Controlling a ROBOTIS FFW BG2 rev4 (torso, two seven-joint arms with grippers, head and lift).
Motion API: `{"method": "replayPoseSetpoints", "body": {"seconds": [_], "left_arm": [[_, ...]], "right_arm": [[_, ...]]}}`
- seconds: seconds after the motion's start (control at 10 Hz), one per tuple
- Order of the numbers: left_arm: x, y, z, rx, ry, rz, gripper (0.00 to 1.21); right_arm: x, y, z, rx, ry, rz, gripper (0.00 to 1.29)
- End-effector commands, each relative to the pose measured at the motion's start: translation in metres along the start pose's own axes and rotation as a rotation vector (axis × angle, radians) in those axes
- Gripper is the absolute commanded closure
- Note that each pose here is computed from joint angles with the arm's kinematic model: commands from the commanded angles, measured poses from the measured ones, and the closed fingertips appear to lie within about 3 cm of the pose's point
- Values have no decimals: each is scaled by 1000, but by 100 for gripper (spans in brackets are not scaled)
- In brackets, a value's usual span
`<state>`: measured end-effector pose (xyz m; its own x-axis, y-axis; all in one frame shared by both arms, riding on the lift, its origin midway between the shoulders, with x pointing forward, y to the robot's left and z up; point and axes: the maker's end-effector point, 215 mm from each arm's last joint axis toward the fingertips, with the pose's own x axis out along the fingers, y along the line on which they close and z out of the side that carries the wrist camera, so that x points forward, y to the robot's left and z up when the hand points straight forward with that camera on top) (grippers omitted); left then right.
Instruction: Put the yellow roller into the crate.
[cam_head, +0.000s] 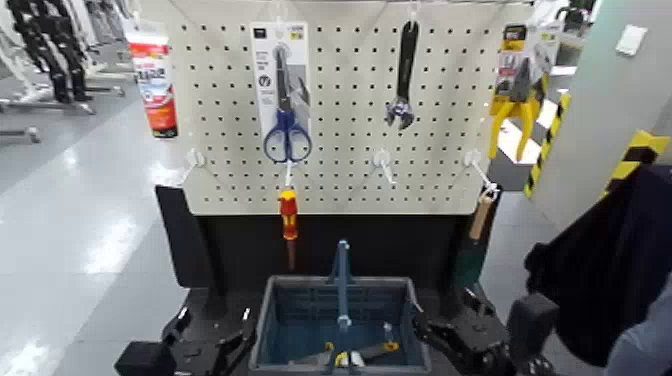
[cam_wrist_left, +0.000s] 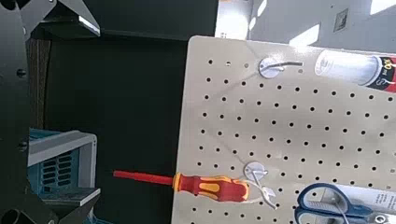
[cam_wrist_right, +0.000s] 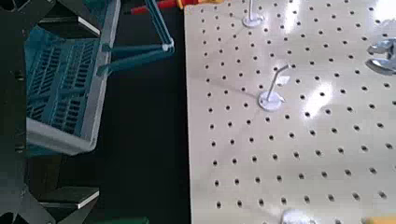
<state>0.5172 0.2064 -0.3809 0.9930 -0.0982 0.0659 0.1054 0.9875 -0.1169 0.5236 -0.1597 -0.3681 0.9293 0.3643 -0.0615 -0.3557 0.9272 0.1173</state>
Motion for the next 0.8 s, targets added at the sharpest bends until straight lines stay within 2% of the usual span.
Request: {"method": "replayPoseSetpoints", "body": {"seconds": [0.1, 0.3, 0.5, 0.8], "left_arm": [[-3, 4, -2, 1, 4, 7, 11], [-4, 3, -3, -4, 3, 12, 11], [-6, 6, -3, -1, 4, 15, 11], [-6, 6, -3, -1, 4, 15, 11]], "right_arm": [[-22, -2, 3, -41, -41, -91, 11], [-34, 2, -1, -55, -33, -127, 11], [-39, 9, -8, -50, -22, -119, 12], [-41, 10, -8, -54, -26, -111, 12]]}}
